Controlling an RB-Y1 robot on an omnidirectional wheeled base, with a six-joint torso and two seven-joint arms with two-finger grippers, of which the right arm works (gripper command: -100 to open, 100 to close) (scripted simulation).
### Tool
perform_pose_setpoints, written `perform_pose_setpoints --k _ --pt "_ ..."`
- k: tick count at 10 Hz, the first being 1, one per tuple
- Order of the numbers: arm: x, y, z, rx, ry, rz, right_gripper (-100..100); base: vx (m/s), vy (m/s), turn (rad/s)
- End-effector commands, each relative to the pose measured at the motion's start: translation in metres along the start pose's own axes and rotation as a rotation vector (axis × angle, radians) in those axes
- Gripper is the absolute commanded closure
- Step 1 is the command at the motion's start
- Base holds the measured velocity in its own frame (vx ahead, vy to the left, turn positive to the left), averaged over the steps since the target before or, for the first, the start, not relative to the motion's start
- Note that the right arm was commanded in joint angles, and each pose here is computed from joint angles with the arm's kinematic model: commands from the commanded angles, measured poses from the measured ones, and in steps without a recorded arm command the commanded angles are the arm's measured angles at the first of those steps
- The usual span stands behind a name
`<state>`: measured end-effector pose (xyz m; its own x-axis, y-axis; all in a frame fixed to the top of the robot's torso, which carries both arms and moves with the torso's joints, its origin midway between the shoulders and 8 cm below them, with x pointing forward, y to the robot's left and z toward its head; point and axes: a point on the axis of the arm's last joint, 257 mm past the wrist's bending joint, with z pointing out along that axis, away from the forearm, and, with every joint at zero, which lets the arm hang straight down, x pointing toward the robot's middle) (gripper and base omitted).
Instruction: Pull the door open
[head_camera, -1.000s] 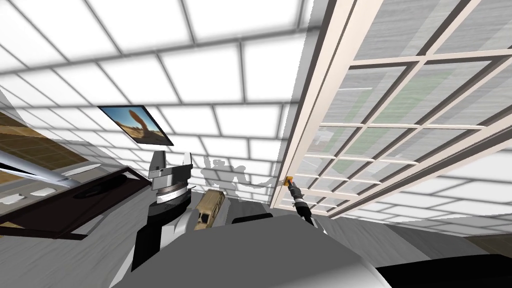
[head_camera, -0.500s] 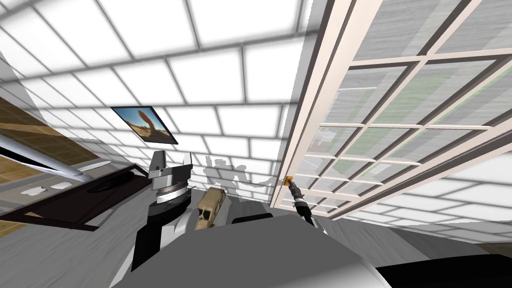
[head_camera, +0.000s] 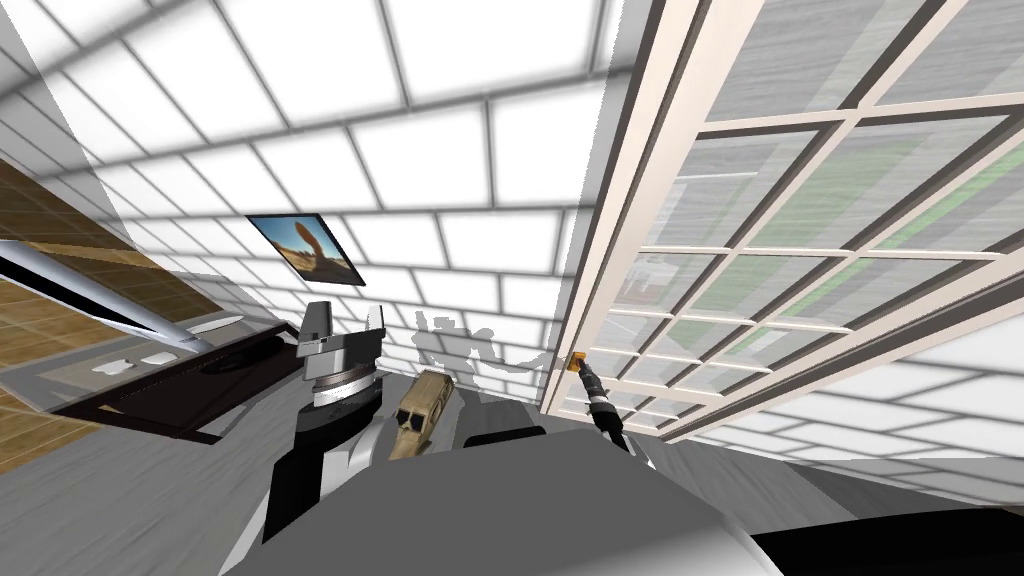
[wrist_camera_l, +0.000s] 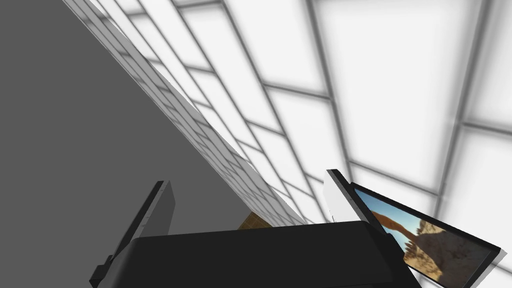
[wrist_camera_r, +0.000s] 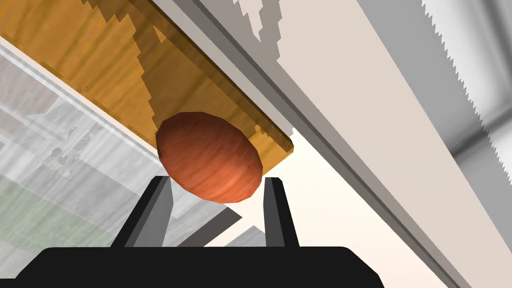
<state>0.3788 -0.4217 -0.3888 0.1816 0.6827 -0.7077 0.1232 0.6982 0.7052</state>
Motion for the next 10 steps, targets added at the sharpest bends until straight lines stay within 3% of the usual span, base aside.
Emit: perform_pose_setpoints --k 1,10 --pt "0.0011 0.0000 -0.0001 0.003 -0.003 0.063 100 -0.026 -0.012 0.046" --pt "-0.0047 -0.0025 0.0027 0.012 -0.031 0.317 100 -0.041 -0.014 0.056"
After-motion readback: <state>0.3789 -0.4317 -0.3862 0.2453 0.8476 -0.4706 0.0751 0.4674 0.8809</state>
